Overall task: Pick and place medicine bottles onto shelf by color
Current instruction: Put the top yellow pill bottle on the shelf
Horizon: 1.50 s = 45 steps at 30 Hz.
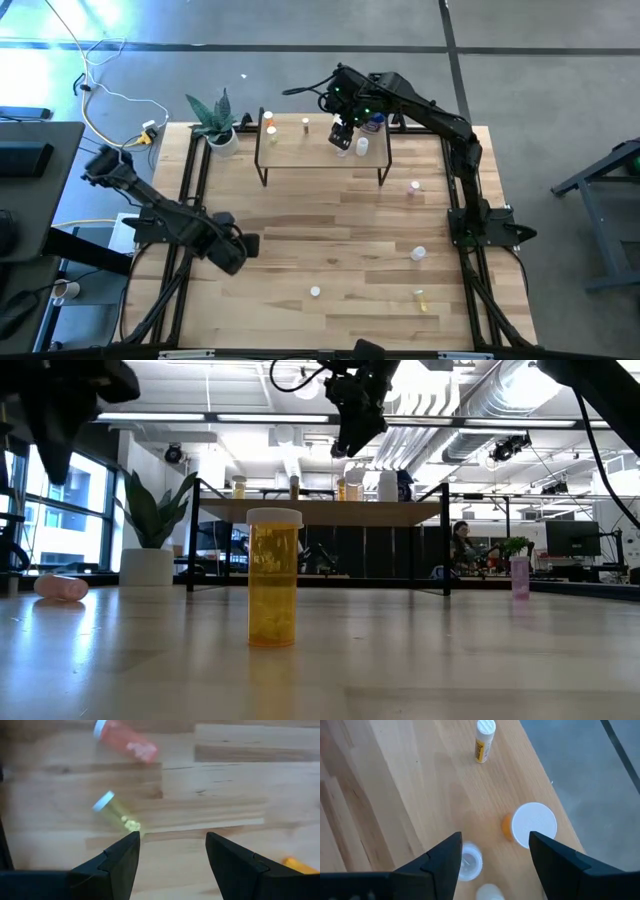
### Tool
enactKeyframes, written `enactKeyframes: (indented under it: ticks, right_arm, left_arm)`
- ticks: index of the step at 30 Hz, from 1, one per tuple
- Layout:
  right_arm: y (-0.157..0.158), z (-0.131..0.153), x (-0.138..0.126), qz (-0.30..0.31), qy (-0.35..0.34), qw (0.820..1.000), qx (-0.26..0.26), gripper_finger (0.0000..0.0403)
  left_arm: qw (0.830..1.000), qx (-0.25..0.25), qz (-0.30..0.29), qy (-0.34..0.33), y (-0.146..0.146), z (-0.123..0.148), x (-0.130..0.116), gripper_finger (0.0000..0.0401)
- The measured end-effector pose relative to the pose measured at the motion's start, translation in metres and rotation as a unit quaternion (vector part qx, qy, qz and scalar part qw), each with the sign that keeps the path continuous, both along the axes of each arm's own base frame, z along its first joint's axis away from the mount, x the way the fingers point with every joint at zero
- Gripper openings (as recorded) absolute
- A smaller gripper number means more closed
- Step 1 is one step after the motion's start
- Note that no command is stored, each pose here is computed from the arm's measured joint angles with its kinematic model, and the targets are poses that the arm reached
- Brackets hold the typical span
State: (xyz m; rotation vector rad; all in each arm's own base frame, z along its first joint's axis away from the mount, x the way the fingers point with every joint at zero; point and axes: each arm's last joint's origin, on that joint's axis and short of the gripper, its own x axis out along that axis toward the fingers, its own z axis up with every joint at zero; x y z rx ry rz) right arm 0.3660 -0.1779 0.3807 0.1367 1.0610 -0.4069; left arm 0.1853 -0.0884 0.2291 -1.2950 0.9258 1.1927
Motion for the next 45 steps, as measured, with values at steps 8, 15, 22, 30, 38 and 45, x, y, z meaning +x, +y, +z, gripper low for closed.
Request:
enactKeyframes:
  ticks: [8,15,22,30,38,45]
  right_arm:
    - [0.0,0.0,0.0,0.014,0.003,1.0,-0.007,0.022]
    - [0.0,0.0,0.001,0.029,0.004,0.999,-0.016,0.022]
    - [-0.001,0.001,0.002,0.036,0.0,0.999,-0.023,0.022]
    - [-0.001,0.001,0.002,0.052,0.004,0.998,-0.032,0.022]
    - [-0.001,0.001,0.002,0.056,0.005,0.998,-0.034,0.022]
    - [-0.001,0.001,0.002,0.062,0.007,0.997,-0.037,0.022]
  left_arm:
    - [0.996,-0.025,0.069,0.048,-0.014,-0.017,0.004,0.0216]
    - [0.993,-0.014,0.08,0.087,-0.019,-0.033,0.011,0.0216]
    - [0.986,-0.022,0.091,0.14,-0.023,-0.05,0.016,0.0216]
    - [0.978,0.0,0.114,0.174,-0.018,-0.068,0.025,0.0216]
    - [0.97,-0.002,0.136,0.2,-0.011,-0.079,0.031,0.0216]
    - [0.966,0.003,0.144,0.215,-0.008,-0.087,0.035,0.0216]
